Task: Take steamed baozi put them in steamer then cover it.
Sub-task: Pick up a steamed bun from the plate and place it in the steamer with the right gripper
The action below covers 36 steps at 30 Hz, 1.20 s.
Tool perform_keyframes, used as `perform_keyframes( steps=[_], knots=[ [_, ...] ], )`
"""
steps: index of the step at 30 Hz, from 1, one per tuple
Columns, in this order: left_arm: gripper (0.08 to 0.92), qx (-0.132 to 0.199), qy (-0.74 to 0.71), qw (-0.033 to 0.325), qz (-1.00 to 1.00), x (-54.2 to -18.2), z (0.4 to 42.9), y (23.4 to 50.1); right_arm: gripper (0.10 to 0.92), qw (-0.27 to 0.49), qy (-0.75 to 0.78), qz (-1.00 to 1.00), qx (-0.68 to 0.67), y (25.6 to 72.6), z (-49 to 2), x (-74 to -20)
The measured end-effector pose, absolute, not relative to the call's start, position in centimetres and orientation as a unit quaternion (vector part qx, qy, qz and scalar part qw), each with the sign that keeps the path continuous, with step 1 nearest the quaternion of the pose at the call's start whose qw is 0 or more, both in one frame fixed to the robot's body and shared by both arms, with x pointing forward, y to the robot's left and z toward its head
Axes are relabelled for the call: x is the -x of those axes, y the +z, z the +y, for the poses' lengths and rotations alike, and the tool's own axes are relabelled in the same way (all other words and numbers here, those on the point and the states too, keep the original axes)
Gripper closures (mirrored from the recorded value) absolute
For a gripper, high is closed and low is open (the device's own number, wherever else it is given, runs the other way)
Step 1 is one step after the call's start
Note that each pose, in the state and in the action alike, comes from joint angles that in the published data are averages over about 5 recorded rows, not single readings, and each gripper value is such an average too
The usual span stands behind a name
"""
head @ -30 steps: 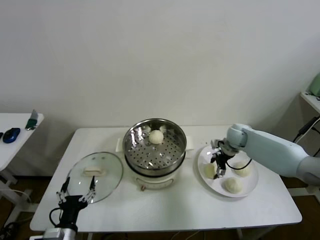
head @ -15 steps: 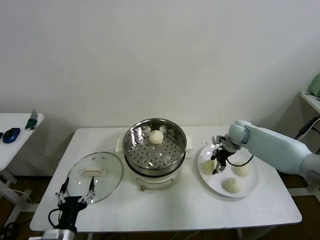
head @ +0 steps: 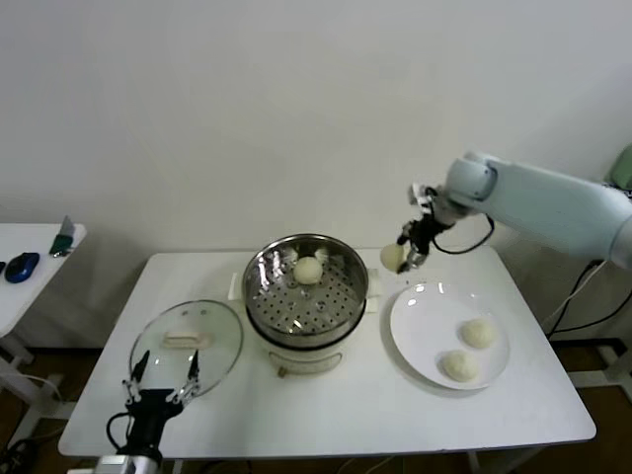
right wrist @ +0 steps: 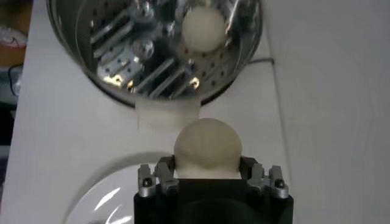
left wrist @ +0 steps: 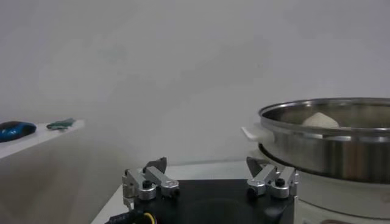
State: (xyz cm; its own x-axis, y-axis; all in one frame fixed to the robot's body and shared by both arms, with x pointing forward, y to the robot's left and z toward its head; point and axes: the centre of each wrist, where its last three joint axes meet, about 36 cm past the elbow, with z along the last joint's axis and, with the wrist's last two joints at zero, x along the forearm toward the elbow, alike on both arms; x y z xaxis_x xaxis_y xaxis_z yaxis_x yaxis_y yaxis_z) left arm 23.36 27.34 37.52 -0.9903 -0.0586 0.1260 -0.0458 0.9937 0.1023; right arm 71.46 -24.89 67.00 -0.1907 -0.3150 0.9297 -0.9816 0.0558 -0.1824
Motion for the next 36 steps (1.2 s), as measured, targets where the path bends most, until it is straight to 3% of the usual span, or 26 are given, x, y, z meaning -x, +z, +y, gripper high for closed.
perform_keyframes(
  steps=[6, 12, 24, 36],
  knots=[
    [0.177, -0.018, -0.058, 0.065, -0.996, -23.0, 27.1, 37.8, 0.350, 0.347, 0.458, -0.624, -0.530, 70.4, -18.7, -71.6],
    [0.177, -0.014, -0.065, 0.061, -0.996, -22.9, 26.9, 38.2, 0.345, 0.336, 0.467, -0.612, -0.542, 70.6, -12.0, -71.3],
    [0.177, -0.012, -0.080, 0.066, -0.995, -22.6, 26.9, 38.1, 0.337, 0.347, 0.486, -0.563, -0.571, 64.6, -2.7, -70.0],
    [0.177, -0.016, -0.090, 0.067, -0.994, -23.1, 27.4, 38.0, 0.334, 0.356, 0.501, -0.531, -0.582, 59.0, 1.3, -69.4]
  ],
)
